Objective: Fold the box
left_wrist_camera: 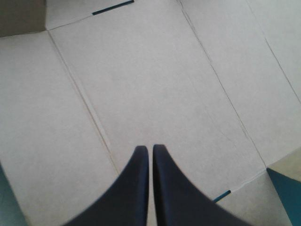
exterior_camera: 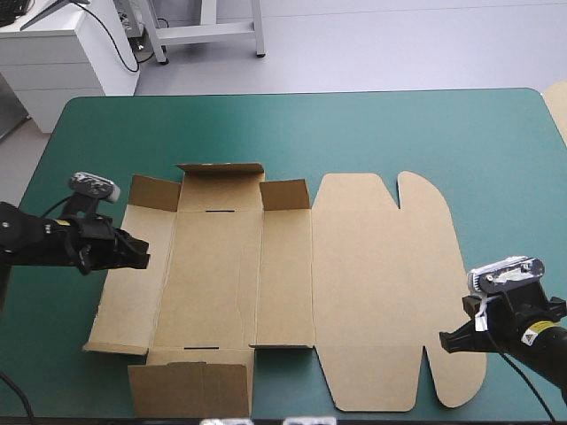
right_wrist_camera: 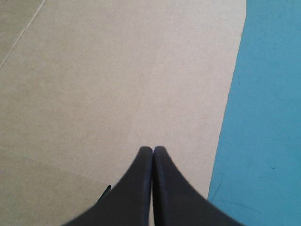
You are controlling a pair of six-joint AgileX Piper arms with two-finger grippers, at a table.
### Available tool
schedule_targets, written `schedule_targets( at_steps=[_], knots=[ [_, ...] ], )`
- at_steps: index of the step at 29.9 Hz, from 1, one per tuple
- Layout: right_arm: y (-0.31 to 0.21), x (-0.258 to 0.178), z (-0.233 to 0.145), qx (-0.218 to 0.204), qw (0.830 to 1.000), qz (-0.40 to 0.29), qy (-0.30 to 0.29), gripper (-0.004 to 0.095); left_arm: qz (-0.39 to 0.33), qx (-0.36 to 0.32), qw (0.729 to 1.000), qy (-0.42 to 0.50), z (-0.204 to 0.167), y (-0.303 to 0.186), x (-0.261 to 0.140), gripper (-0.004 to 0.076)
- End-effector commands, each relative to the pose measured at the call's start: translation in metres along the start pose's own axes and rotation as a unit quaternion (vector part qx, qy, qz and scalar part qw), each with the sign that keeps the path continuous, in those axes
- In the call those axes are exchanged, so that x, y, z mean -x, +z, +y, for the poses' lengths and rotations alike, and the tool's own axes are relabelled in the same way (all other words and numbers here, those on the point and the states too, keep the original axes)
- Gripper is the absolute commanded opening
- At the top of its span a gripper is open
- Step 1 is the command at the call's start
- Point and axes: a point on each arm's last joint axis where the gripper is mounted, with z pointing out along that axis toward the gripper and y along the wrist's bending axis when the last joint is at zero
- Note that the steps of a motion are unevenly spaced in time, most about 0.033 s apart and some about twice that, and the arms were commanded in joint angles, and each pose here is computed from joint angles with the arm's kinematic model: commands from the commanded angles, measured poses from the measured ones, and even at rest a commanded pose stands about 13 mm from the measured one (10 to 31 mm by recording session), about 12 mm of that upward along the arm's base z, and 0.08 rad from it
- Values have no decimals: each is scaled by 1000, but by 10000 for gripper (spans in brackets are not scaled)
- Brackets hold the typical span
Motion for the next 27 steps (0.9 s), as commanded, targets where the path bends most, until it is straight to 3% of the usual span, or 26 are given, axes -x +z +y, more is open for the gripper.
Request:
schedule_targets(
  at_steps=[1,9,16,18,23,27],
  knots=[
    [-5,10,-2,-8,999,-37,0,-15,-62,6,997,-45,15,-26,1,18],
    [-5,10,-1,-6,999,-34,0,-16,-130,75,974,-170,69,-54,-19,18],
    [-5,11,-2,-9,999,-39,-16,-15,-111,139,970,-163,89,-53,-26,48],
    [-5,10,-1,-8,999,-36,-19,-15,-104,129,973,-164,90,-51,-27,119],
    [-5,10,-1,-8,999,-33,-20,-15,-98,104,968,-205,104,-39,-27,414],
    [-5,10,-2,-9,999,-34,-26,-15,-82,91,958,-258,123,-24,-31,516]
  ],
)
